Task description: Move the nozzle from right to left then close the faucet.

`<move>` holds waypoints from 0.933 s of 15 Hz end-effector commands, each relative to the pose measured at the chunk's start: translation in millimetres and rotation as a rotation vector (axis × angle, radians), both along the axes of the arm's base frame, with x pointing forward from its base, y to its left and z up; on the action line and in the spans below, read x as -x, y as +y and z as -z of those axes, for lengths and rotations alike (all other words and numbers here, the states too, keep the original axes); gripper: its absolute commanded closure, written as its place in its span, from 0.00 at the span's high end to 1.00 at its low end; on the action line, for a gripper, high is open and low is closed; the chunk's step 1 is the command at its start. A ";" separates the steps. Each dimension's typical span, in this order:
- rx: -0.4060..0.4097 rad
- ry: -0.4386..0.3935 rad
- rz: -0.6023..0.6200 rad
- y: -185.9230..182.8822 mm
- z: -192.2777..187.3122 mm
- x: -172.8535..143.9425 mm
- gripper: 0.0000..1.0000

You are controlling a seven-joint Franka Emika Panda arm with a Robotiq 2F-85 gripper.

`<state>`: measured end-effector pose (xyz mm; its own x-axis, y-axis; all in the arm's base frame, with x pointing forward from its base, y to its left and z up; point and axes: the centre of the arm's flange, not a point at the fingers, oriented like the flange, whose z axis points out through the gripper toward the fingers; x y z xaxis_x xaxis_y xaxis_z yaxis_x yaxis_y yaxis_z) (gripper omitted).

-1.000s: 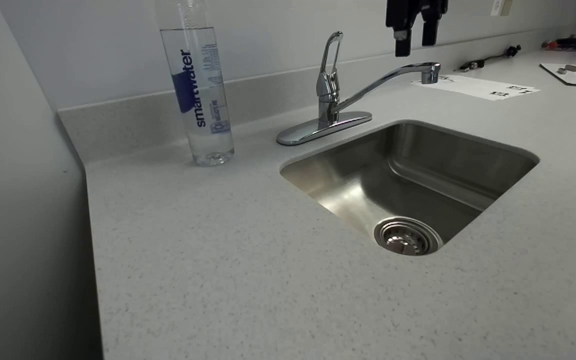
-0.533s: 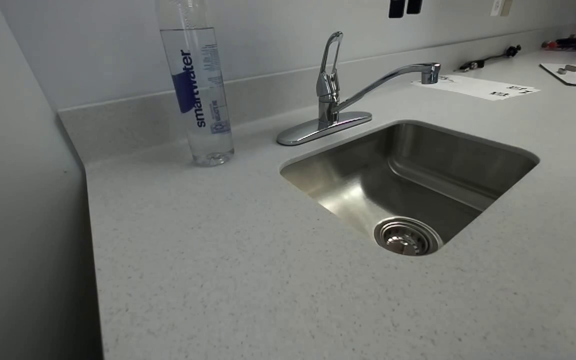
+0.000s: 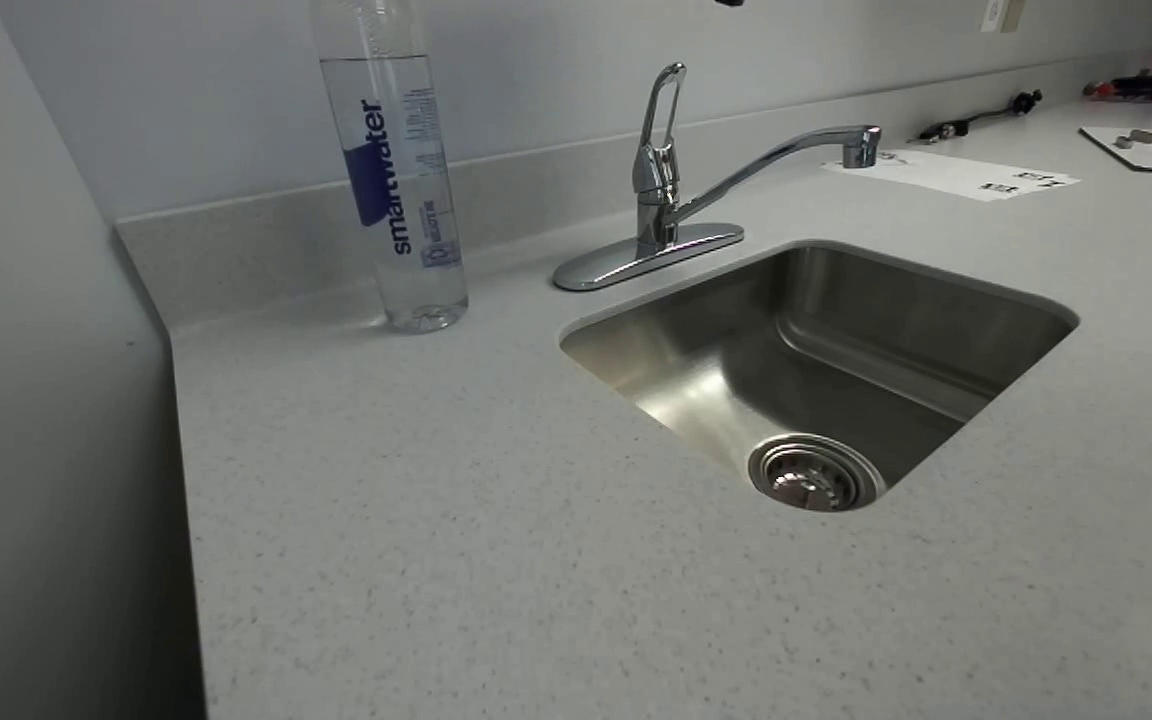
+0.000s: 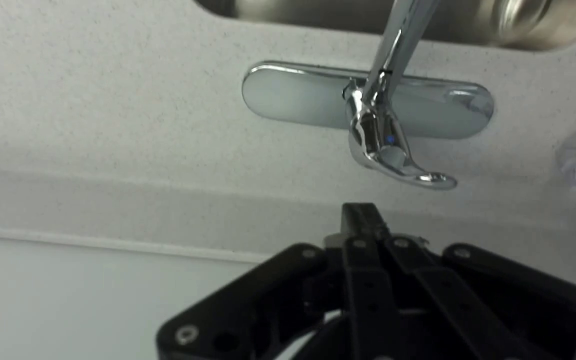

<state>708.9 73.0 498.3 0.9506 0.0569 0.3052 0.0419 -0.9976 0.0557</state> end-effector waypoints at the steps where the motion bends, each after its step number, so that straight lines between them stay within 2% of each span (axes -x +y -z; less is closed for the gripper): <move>1: -0.023 -0.104 -0.011 14.5 12.4 -6.4 0.00; 8: -0.019 -0.159 -0.066 30.8 47.6 -11.7 0.00; 14: -0.021 -0.151 -0.096 44.8 66.2 -6.5 0.00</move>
<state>722.4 113.6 435.9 0.8940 0.1155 0.4330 0.1095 -0.9932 0.0388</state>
